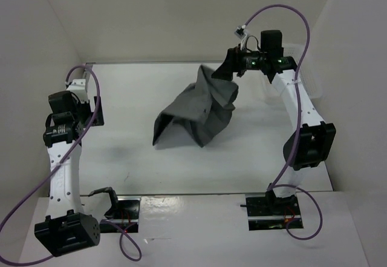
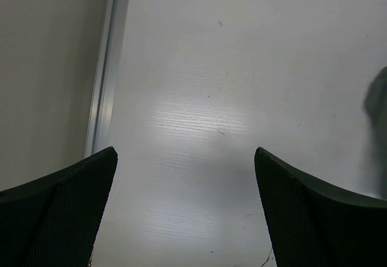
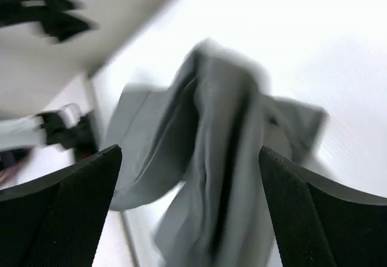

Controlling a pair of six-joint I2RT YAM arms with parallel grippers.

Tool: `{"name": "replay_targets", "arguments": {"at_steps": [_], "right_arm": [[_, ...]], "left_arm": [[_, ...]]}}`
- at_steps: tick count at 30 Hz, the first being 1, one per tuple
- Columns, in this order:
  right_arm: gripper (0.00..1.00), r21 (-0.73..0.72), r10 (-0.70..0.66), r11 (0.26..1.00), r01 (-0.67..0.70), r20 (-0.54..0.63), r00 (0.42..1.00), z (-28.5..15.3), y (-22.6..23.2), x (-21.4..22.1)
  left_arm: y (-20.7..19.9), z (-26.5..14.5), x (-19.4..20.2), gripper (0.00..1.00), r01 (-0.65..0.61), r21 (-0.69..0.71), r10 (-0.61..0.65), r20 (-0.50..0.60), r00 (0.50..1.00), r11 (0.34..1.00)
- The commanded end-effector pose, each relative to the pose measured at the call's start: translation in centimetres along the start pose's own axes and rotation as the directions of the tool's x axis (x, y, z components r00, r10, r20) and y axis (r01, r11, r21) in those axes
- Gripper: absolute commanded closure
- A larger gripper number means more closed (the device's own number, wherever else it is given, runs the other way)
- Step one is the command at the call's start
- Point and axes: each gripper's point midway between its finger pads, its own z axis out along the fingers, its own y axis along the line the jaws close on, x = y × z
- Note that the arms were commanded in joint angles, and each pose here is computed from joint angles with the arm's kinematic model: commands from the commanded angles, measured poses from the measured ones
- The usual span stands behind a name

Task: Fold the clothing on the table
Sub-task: Move the skirt to the center of the board, then flatten the skirt out

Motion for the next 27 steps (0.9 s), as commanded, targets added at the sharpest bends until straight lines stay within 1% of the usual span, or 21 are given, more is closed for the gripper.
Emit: {"name": "replay_targets", "arguments": {"at_steps": [1, 3, 4, 6, 7, 8, 9, 10, 12, 13, 14, 15, 16, 17, 18, 19, 20, 22, 23, 25, 27], "right_arm": [[0.02, 0.343, -0.067, 0.937, 0.063, 0.000, 0.998, -1.2, -6.5, 1.3], [0.02, 0.511, -0.042, 0.858, 0.059, -0.044, 0.998, -1.8, -10.6, 3.8], [0.02, 0.654, -0.038, 0.754, 0.061, -0.049, 0.998, -3.5, -13.3, 4.0], [0.02, 0.760, -0.033, 0.643, 0.095, -0.096, 0.995, -4.9, -15.8, 5.0], [0.02, 0.845, -0.019, 0.524, 0.108, -0.115, 0.993, -6.5, -17.2, 5.5], [0.02, 0.861, -0.030, 0.486, 0.150, -0.155, 0.987, -7.2, -17.2, 5.7], [0.02, 0.862, -0.044, 0.474, 0.181, -0.183, 0.982, -7.4, -16.7, 5.6], [0.02, 0.855, -0.057, 0.474, 0.209, -0.207, 0.977, -7.2, -16.1, 5.8], [0.02, 0.797, -0.122, 0.536, 0.278, -0.252, 0.960, -6.6, -13.4, 5.7], [0.02, 0.752, -0.160, 0.579, 0.316, -0.275, 0.948, -5.0, -11.4, 5.8], [0.02, 0.682, -0.220, 0.622, 0.386, -0.321, 0.921, -3.7, -9.6, 5.9], [0.02, 0.628, -0.222, 0.653, 0.424, -0.376, 0.900, -2.9, -8.0, 7.3], [0.02, 0.550, -0.272, 0.686, 0.478, -0.415, 0.868, -0.6, -5.2, 7.9], [0.02, 0.472, -0.308, 0.710, 0.523, -0.459, 0.833, 0.6, -3.9, 8.9], [0.02, 0.418, -0.316, 0.727, 0.546, -0.503, 0.805, 1.7, -3.1, 10.4], [0.02, 0.349, -0.358, 0.738, 0.577, -0.523, 0.774, 3.2, -1.1, 11.3], [0.02, 0.300, -0.380, 0.741, 0.601, -0.551, 0.743, 4.2, -0.7, 12.5], [0.02, 0.248, -0.381, 0.740, 0.625, -0.611, 0.694, 5.8, -0.5, 15.2], [0.02, 0.199, -0.416, 0.732, 0.652, -0.628, 0.658, 7.2, 0.9, 16.3], [0.02, 0.129, -0.434, 0.725, 0.677, -0.677, 0.594, 8.5, 1.2, 19.0], [0.02, 0.072, -0.461, 0.731, 0.679, -0.681, 0.569, 10.0, 2.5, 20.7]], "left_arm": [[0.0, -0.2, 0.0, 0.00, 0.005, 0.002, -0.005, 0.013, 1.000, 1.000], [0.0, 0.0, 0.2, 0.00, 0.014, 0.004, -0.014, 0.003, 1.000, 1.000], [0.0, 0.0, 0.2, 0.00, 0.014, 0.004, -0.014, 0.003, 1.000, 1.000], [-0.2, 0.3, 0.3, 0.00, 0.015, 0.016, -0.015, -0.005, 1.000, 1.000], [-0.2, 0.3, 0.3, 0.00, 0.015, 0.016, -0.015, -0.005, 1.000, 1.000], [-0.4, 0.6, 0.2, 0.00, 0.015, 0.028, -0.015, -0.005, 1.000, 0.999], [-0.9, 0.8, 0.3, 0.00, 0.000, 0.051, 0.001, -0.010, 1.000, 0.999], [-1.8, 0.9, 0.6, 0.00, -0.028, 0.099, 0.029, -0.012, 0.999, 0.995], [-3.0, 1.6, 1.1, 0.00, -0.068, 0.143, 0.072, -0.023, 0.997, 0.987], [-3.4, 1.9, 1.3, 0.00, -0.073, 0.153, 0.079, -0.031, 0.996, 0.985], [-3.5, 2.3, 1.6, 0.00, -0.089, 0.152, 0.098, -0.050, 0.994, 0.984], [-4.0, 3.3, 2.7, 0.01, -0.098, 0.163, 0.116, -0.104, 0.988, 0.982], [-4.1, 3.7, 2.6, 0.04, -0.085, 0.154, 0.104, -0.120, 0.987, 0.984], [-3.6, 4.3, 3.1, 0.06, -0.075, 0.124, 0.094, -0.156, 0.983, 0.989], [-4.0, 5.4, 3.2, 0.06, -0.078, 0.139, 0.105, -0.197, 0.975, 0.987], [-4.2, 5.8, 3.7, 0.06, -0.049, 0.140, 0.083, -0.242, 0.967, 0.989], [-4.2, 7.1, 4.7, 0.07, -0.037, 0.135, 0.077, -0.307, 0.949, 0.990], [-4.4, 8.0, 4.4, 0.07, -0.029, 0.152, 0.080, -0.344, 0.935, 0.988], [-4.6, 8.8, 5.7, 0.07, -0.013, 0.155, 0.075, -0.406, 0.911, 0.988], [-4.9, 9.5, 6.6, 0.09, -0.004, 0.168, 0.079, -0.442, 0.894, 0.986], [-5.8, 9.8, 7.1, 0.09, 0.004, 0.200, 0.090, -0.458, 0.885, 0.980]]}}
